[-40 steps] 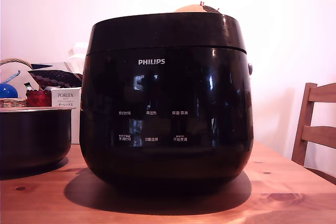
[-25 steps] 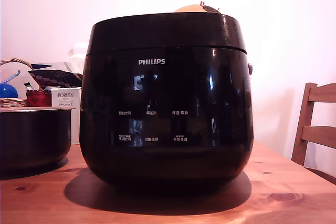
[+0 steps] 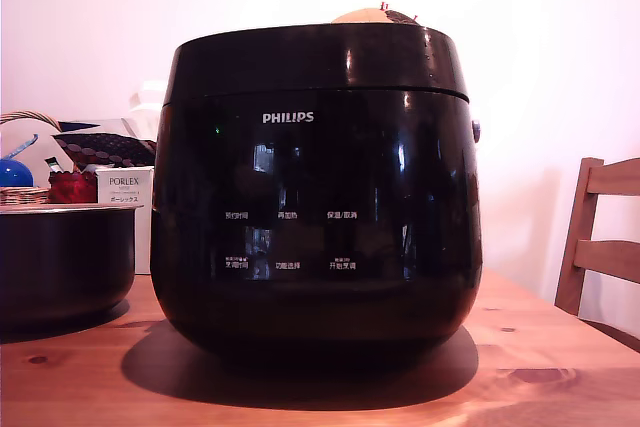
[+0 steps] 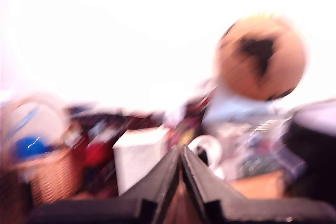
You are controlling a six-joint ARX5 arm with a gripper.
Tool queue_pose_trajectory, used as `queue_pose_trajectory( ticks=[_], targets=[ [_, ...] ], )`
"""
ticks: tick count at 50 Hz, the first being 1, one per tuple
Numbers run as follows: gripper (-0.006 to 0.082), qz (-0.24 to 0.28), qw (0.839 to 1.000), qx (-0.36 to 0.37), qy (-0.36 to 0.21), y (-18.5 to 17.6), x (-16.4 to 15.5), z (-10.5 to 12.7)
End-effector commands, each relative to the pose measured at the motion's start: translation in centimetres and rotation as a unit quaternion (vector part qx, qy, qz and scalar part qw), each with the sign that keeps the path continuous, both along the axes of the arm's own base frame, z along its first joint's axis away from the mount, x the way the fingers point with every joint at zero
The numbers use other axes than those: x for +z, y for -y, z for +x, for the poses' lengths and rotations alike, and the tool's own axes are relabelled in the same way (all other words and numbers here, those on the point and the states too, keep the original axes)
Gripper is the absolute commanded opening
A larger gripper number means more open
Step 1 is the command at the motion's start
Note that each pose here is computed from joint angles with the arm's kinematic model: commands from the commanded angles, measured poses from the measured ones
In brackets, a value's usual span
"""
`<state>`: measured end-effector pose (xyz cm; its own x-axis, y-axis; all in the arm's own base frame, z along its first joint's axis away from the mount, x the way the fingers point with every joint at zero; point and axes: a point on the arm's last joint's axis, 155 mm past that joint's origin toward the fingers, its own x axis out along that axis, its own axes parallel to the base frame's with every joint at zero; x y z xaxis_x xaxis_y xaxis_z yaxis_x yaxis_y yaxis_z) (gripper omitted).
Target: Open the rice cooker by pressing the large metal button on the top of its lid with medium force
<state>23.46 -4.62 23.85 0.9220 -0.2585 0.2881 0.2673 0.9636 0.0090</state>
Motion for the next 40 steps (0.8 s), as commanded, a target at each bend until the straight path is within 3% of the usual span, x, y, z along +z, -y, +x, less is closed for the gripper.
queue_pose_trajectory(
  ticks=[1,10,24,40],
  targets=[
    [-0.0021,-0.024,1.0,-0.016,-0.004,0.3,-0.6,0.0],
    [-0.0021,-0.057,0.993,-0.102,-0.006,2.7,1.0,-1.4],
    [-0.0021,-0.05,0.975,-0.215,-0.011,6.4,4.9,-4.9],
    [-0.0021,-0.047,0.94,-0.33,-0.067,10.2,6.4,-6.8]
  ],
)
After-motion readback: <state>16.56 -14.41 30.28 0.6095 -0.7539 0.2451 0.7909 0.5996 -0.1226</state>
